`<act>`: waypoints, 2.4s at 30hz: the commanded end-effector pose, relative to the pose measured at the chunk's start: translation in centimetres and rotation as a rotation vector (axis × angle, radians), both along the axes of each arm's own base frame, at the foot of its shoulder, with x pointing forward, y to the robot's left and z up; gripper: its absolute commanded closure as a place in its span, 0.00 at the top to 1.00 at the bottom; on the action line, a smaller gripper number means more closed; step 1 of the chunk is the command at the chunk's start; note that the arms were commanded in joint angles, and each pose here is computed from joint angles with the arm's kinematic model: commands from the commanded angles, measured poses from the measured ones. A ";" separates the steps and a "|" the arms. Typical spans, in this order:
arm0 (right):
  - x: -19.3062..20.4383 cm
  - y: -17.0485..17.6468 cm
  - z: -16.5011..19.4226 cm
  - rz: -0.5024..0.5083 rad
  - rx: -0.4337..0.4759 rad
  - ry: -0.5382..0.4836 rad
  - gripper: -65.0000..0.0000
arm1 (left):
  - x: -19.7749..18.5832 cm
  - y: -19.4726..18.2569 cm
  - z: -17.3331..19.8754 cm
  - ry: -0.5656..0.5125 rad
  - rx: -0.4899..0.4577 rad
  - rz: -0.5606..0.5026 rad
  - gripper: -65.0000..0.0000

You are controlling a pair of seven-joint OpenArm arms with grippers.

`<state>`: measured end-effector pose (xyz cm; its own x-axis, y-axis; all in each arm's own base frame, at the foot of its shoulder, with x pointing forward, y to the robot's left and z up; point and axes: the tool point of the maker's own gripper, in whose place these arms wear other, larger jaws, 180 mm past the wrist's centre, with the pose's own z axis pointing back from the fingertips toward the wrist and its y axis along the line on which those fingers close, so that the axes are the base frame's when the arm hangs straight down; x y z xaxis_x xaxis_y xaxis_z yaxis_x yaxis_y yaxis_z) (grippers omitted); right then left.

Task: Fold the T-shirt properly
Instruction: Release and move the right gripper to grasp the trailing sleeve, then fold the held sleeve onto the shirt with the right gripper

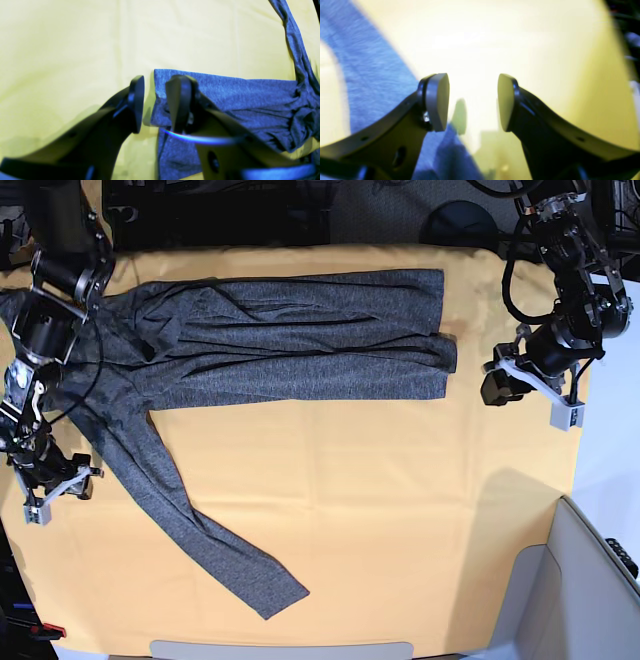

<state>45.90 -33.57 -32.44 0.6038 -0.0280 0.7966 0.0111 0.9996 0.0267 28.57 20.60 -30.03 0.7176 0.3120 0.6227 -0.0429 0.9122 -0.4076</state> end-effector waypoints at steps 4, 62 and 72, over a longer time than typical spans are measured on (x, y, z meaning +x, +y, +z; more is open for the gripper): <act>2.9 1.2 2.7 0.051 0.044 -0.057 0.48 | 0.6 -0.2 1.0 -0.041 -0.007 -0.001 0.29; -15.1 16.6 6.0 0.544 -0.347 -0.279 0.00 | 0.8 -1.5 0.8 -0.043 -0.054 0.000 0.28; -21.8 17.4 0.9 0.598 -0.286 -0.096 0.00 | 0.3 -1.5 0.4 -0.028 -0.054 0.000 0.28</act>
